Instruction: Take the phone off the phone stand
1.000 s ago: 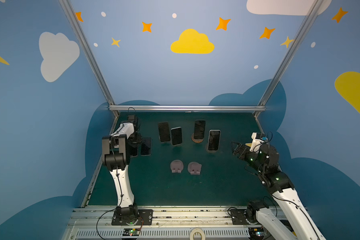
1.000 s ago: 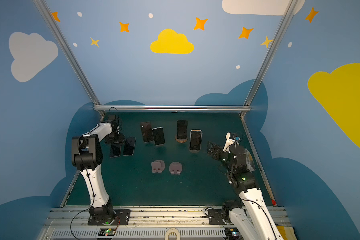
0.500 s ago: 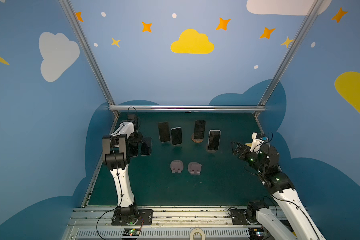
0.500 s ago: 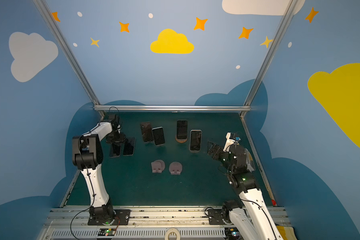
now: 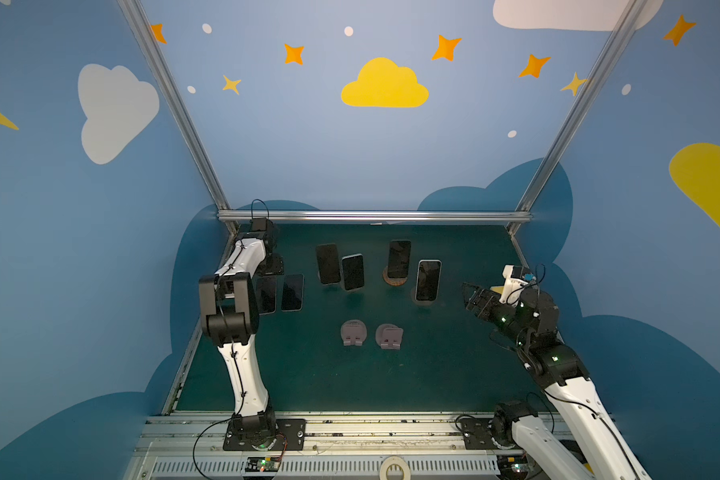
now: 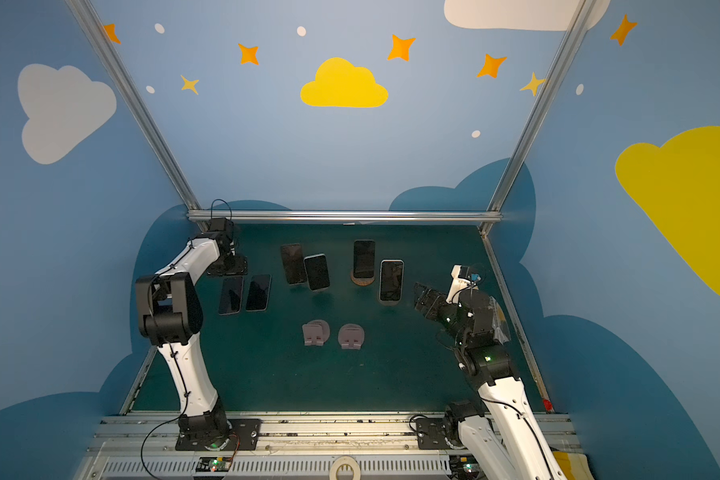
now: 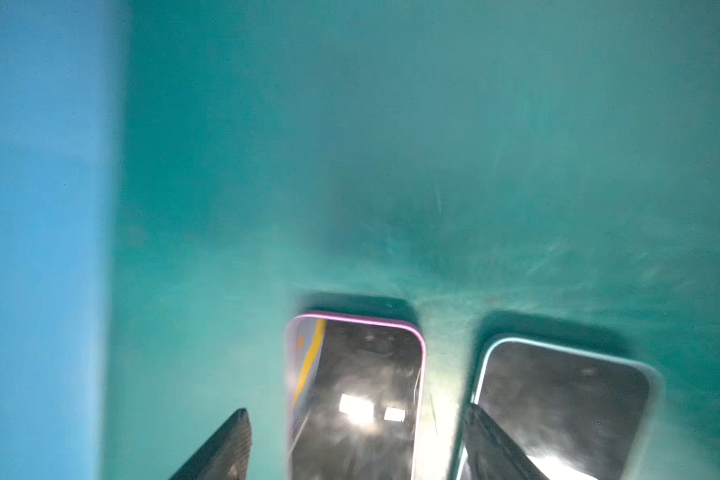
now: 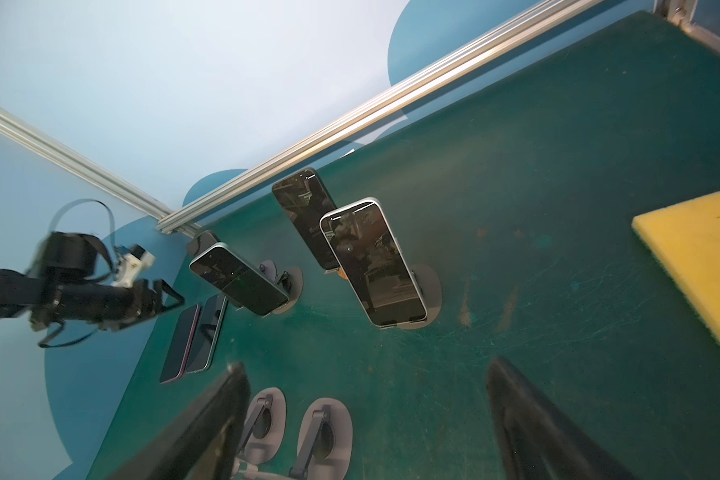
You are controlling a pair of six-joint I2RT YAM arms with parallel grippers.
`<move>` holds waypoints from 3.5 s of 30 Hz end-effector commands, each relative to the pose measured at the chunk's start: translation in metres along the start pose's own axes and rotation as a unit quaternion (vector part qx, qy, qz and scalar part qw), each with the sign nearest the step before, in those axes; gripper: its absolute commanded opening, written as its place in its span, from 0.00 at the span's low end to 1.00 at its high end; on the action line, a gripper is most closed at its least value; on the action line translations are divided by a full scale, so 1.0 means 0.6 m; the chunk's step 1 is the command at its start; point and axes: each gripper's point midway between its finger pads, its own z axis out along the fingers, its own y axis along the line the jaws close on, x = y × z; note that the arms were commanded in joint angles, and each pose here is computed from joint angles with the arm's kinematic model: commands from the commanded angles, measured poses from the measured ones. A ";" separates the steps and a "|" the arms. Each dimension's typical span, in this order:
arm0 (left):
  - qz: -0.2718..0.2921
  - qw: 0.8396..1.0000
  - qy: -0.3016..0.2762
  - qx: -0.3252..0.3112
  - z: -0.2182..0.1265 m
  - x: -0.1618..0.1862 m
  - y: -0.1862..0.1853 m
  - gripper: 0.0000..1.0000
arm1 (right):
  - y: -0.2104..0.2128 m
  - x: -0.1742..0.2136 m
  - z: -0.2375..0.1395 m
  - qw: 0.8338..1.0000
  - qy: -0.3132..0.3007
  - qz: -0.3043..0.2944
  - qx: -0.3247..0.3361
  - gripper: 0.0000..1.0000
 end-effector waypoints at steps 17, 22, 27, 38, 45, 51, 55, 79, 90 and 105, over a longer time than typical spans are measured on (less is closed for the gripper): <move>-0.234 0.865 -0.314 0.314 -0.441 0.040 -0.119 0.97 | 0.119 0.159 0.015 0.986 0.132 -0.093 0.038 0.90; -0.251 0.847 -0.301 0.360 -0.431 0.085 -0.143 0.97 | 0.162 0.239 0.059 0.976 0.171 -0.123 0.051 0.89; -0.250 0.846 -0.293 0.367 -0.444 0.094 -0.140 0.97 | 0.177 0.278 0.104 0.972 0.189 -0.115 0.083 0.90; -0.254 0.842 -0.292 0.375 -0.441 0.097 -0.143 0.97 | 0.175 0.364 0.155 0.935 0.276 -0.144 0.171 0.89; -0.254 0.841 -0.290 0.379 -0.441 0.097 -0.145 0.97 | 0.158 0.392 0.155 0.929 0.290 -0.134 0.186 0.89; -0.252 0.842 -0.284 0.383 -0.438 0.098 -0.151 0.97 | 0.140 0.395 0.153 0.928 0.283 -0.135 0.198 0.84; -0.251 0.843 -0.285 0.381 -0.436 0.098 -0.151 0.97 | 0.130 0.391 0.153 0.929 0.273 -0.140 0.206 0.73; -0.224 0.837 -0.294 0.404 -0.440 0.094 -0.170 0.97 | 0.064 0.283 0.068 0.927 0.228 -0.216 0.207 0.51; -0.214 0.833 -0.288 0.421 -0.439 0.095 -0.185 0.97 | -0.035 0.235 0.002 0.943 0.165 -0.194 0.213 0.50; -0.166 0.834 -0.277 0.448 -0.450 0.112 -0.230 0.97 | -0.139 0.112 0.066 0.952 0.080 -0.109 0.274 0.48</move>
